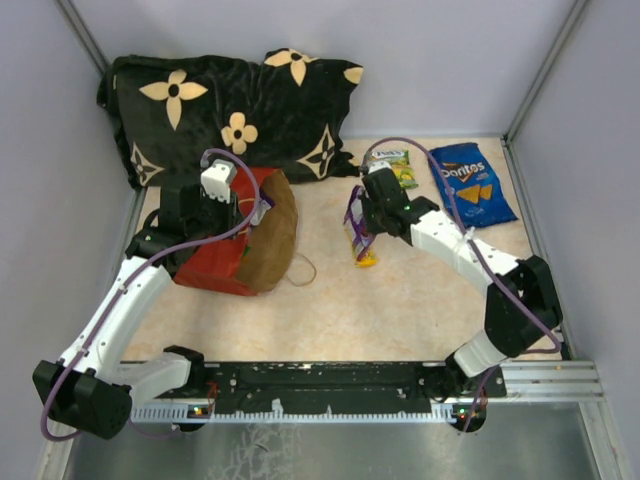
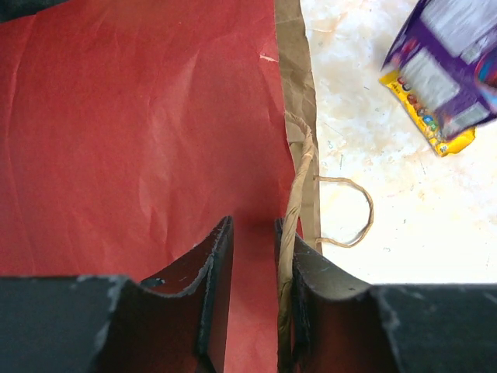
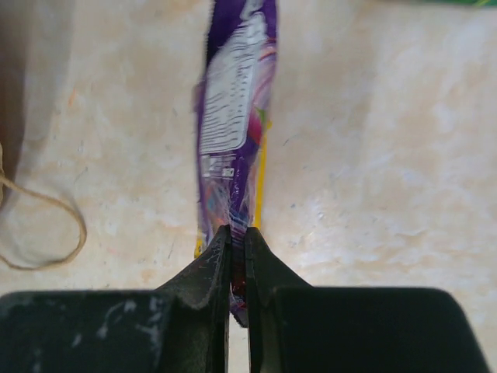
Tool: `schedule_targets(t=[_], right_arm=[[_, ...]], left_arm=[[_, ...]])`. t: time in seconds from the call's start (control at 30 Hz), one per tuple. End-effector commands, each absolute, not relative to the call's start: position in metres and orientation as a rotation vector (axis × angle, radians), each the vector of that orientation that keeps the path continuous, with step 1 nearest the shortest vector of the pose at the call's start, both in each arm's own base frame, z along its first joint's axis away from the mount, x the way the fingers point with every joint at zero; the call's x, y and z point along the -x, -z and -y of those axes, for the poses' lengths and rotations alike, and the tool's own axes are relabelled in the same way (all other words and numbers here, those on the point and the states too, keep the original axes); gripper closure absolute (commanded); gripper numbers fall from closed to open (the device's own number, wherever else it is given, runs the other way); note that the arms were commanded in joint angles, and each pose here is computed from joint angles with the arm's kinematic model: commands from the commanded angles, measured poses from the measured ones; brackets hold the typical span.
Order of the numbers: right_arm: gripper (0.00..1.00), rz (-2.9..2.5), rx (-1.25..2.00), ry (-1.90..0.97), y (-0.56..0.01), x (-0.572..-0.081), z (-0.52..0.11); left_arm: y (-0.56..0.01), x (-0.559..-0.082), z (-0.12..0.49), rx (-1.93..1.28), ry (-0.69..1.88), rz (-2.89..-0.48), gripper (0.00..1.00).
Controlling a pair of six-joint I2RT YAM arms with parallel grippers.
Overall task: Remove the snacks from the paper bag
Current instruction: Pick up the snack from the center of the board, then place the snack at the center of the board.
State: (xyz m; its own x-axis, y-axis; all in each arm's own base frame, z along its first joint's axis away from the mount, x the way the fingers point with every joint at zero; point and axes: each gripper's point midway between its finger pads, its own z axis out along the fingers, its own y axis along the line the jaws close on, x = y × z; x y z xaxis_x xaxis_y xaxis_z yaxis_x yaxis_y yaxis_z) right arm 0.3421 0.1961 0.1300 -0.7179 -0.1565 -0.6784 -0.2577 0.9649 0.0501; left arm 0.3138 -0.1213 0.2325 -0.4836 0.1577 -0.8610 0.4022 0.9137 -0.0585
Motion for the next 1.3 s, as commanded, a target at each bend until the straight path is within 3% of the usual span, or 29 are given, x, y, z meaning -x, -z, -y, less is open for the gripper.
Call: schedule_targets(t=[0.0, 0.17, 0.33, 0.37, 0.4, 0.43, 0.5, 0.6, 0.7, 0.83, 1.03, 1.27], right_arm=[[1.0, -2.181, 0.252, -0.034, -0.207, -0.376, -0.192], [1.0, -2.08, 0.334, 0.072, -0.239, -0.393, -0.238], [1.0, -2.14, 0.454, 0.111, -0.197, -0.416, -0.295], [0.96, -2.159, 0.483, 0.116, -0.185, -0.418, -0.306], [0.81, -2.174, 0.511, 0.12, -0.176, -0.418, -0.315], [0.55, -2.197, 0.548, 0.134, -0.163, -0.416, -0.324], [0.23, -2.196, 0.561, 0.116, -0.162, -0.413, -0.332], [0.06, -2.15, 0.536, 0.0, -0.183, -0.409, -0.336], [0.04, -2.11, 0.466, -0.148, -0.201, -0.41, -0.325], [0.03, -2.149, 0.33, -0.331, -0.183, -0.415, -0.297], [0.17, -2.209, 0.238, -0.742, -0.144, -0.427, -0.3], [0.23, -2.288, 0.139, -0.935, -0.107, -0.424, -0.314]], left_arm=[[-0.236, -0.313, 0.12, -0.406, 0.311, -2.061, 0.66], [-0.237, -0.313, 0.118, -0.401, 0.301, -2.061, 0.66], [-0.239, -0.312, 0.115, -0.39, 0.287, -2.054, 0.66], [-0.239, -0.312, 0.115, -0.389, 0.284, -2.055, 0.66], [-0.238, -0.313, 0.114, -0.389, 0.283, -2.057, 0.66], [-0.239, -0.313, 0.114, -0.386, 0.278, -2.057, 0.66], [-0.238, -0.313, 0.112, -0.381, 0.268, -2.063, 0.66], [-0.237, -0.314, 0.111, -0.377, 0.263, -2.065, 0.66], [-0.233, -0.315, 0.11, -0.373, 0.261, -2.076, 0.65], [-0.229, -0.317, 0.109, -0.369, 0.25, -2.087, 0.65], [-0.222, -0.32, 0.105, -0.361, 0.23, -2.108, 0.65], [-0.213, -0.324, 0.104, -0.358, 0.218, -2.136, 0.65]])
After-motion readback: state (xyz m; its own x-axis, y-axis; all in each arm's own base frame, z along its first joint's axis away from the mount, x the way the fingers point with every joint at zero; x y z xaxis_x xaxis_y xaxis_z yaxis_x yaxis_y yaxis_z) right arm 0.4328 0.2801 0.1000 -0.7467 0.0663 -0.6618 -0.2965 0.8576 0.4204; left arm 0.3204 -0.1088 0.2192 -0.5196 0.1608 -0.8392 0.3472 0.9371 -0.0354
